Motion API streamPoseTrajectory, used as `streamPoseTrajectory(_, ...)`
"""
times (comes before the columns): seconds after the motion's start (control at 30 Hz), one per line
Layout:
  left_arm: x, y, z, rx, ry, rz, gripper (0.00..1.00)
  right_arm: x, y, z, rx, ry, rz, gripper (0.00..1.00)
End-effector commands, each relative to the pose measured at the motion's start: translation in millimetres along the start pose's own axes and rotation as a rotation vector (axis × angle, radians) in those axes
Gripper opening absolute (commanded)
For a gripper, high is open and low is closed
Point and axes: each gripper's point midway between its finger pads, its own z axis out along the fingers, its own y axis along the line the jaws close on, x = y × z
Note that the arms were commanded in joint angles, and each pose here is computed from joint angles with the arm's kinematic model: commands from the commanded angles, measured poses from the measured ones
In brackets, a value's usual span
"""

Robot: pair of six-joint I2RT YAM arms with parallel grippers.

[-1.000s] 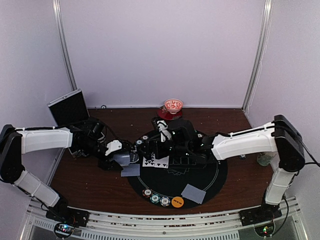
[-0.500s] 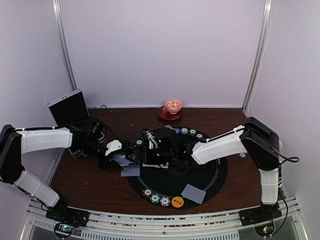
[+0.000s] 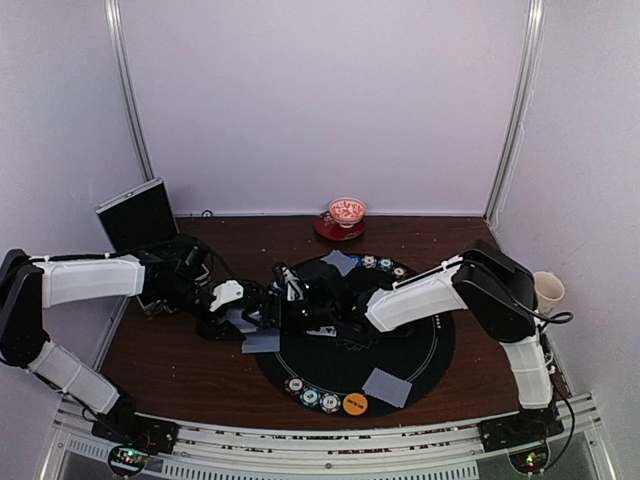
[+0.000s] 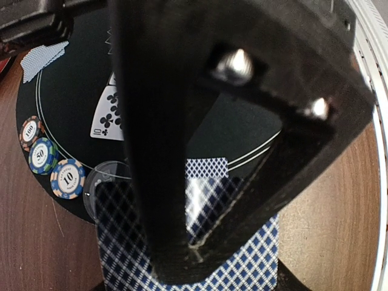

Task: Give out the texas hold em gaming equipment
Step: Pick up the poker card from the face-down deck piles.

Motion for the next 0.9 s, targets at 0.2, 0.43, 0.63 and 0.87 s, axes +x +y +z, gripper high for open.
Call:
streamPoseTrajectory(0.2,-7.6,-0.6,-4.7,-0.003,-0.036,0.024,0.58,1.0,-6.7,11.6,0.033,0.013,0.014,0.67)
streamPoseTrajectory(0.43,-7.6,-0.2,-4.3,-0.002,-0.036,0.023,0.58,-2.6,-33.7,-2.9,0.132,-0.001,0.019,0.42)
streamPoseTrajectory(0.63,-6.8,0.2,-3.7,-0.002,-0.034,0.023,0.58,-6.4,-36.9,-18.6,0.170,-0.011,-0.005,0.26)
streamPoseTrajectory(0.87,-6.5,0.5,-3.4,-0.003,-0.032,0.023,0.58,-15.5,-26.8,-34.5,0.188,-0.036,-0.045,0.11)
